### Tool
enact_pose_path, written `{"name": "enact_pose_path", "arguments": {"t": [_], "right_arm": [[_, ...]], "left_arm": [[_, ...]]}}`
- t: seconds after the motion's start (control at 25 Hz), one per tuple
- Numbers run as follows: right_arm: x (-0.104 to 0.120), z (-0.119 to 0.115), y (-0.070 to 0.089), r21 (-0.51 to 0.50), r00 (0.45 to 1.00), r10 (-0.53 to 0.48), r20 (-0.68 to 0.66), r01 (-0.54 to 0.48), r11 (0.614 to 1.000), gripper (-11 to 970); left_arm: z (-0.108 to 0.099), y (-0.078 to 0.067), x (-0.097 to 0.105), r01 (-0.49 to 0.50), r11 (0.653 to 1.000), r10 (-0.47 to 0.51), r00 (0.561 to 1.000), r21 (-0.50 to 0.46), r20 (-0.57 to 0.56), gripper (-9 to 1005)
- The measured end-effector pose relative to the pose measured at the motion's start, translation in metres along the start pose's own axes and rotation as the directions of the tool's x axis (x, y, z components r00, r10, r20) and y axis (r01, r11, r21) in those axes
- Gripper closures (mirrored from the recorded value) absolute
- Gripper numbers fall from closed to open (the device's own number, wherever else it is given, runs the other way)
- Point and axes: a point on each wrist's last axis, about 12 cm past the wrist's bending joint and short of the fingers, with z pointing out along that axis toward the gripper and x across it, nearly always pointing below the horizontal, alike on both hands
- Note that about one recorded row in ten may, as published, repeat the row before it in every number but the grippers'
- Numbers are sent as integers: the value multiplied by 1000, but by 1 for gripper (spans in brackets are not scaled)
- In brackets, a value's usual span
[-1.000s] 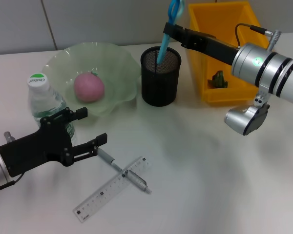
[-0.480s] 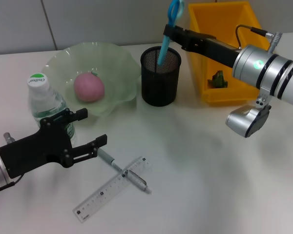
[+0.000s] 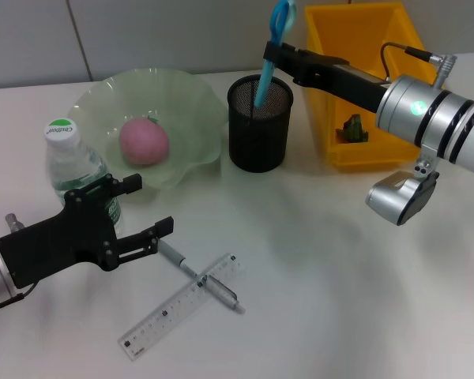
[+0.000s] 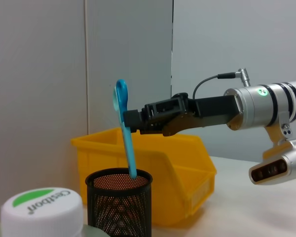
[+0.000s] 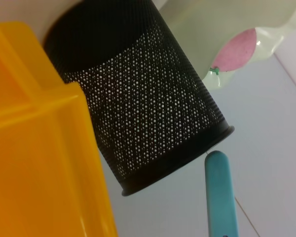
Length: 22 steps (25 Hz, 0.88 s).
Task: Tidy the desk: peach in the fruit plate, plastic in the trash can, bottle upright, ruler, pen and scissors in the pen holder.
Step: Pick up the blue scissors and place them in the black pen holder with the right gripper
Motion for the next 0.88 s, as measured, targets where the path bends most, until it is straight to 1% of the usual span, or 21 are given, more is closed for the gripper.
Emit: {"name": "enact_pose_path", "arguments": {"t": [0.44, 0.72, 0.88], "right_arm": [[-2, -2, 2, -15, 1000, 8, 3, -8, 1000, 632], [-2, -1, 1, -12, 1000, 26, -16, -26, 1000, 595], [-4, -1, 0, -8, 999, 44, -27, -44, 999, 409]], "left_arm": [[1, 0, -1, -8, 1000, 8, 1000, -13, 23, 214], [0, 0, -2, -9, 1000, 10, 999, -14, 35, 216], [0, 0, -3, -13, 1000, 13, 999, -11, 40, 216]]}}
